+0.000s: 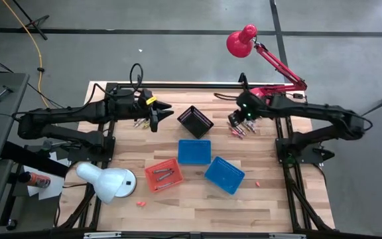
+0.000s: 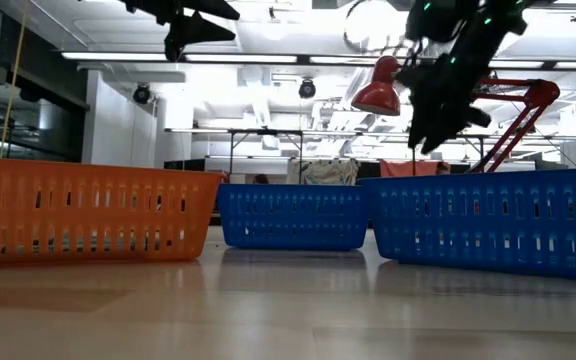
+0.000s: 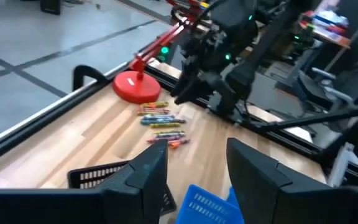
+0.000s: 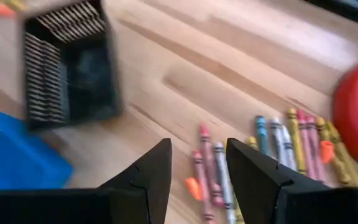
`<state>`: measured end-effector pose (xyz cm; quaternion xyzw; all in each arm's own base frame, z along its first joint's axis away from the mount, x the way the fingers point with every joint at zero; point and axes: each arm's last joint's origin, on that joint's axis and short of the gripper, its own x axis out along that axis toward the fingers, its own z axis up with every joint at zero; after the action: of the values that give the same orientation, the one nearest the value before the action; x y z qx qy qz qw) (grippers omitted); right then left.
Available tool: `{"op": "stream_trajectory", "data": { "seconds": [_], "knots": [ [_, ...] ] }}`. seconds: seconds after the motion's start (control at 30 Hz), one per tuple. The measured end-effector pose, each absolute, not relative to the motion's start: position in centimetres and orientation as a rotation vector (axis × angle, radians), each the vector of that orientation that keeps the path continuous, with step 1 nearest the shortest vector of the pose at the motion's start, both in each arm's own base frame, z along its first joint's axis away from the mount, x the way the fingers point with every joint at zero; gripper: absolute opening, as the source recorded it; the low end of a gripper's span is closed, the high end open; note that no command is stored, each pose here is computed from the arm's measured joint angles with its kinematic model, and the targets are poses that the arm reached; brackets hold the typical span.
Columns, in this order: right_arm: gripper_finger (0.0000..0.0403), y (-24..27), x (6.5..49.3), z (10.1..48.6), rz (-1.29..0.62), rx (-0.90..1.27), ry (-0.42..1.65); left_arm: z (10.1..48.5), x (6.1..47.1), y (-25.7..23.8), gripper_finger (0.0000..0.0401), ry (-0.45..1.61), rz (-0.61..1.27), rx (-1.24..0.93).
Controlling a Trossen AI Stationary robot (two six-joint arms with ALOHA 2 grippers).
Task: Sort crayons
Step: Put the blue/green crayon into the orange bin
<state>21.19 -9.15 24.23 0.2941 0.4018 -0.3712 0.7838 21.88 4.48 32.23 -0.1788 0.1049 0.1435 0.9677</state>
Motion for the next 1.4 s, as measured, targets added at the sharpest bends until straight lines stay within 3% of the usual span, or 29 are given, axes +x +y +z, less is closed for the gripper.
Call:
{"op": "stream_trajectory", "data": {
  "seconds": [0.3,0.67,1.23,1.4],
  "knots": [
    [0.0149,-14.7,22.9,19.4,-0.887,0.683,1.083,32.1,21.9,4.5,0.0154,0.219,0.297,-0.379],
    [0.0149,-17.9,24.5,15.5,-0.763,0.728,1.298,32.1,21.8,4.5,0.0154,0.221,0.298,-0.379],
    [0.0148,-18.1,24.6,14.3,-0.778,0.682,1.382,32.1,21.8,4.5,0.0154,0.225,0.299,-0.380],
    [0.0121,-18.0,24.4,14.3,-0.778,0.686,1.405,32.1,21.8,4.5,0.0154,0.225,0.299,-0.380]
  ]
}}
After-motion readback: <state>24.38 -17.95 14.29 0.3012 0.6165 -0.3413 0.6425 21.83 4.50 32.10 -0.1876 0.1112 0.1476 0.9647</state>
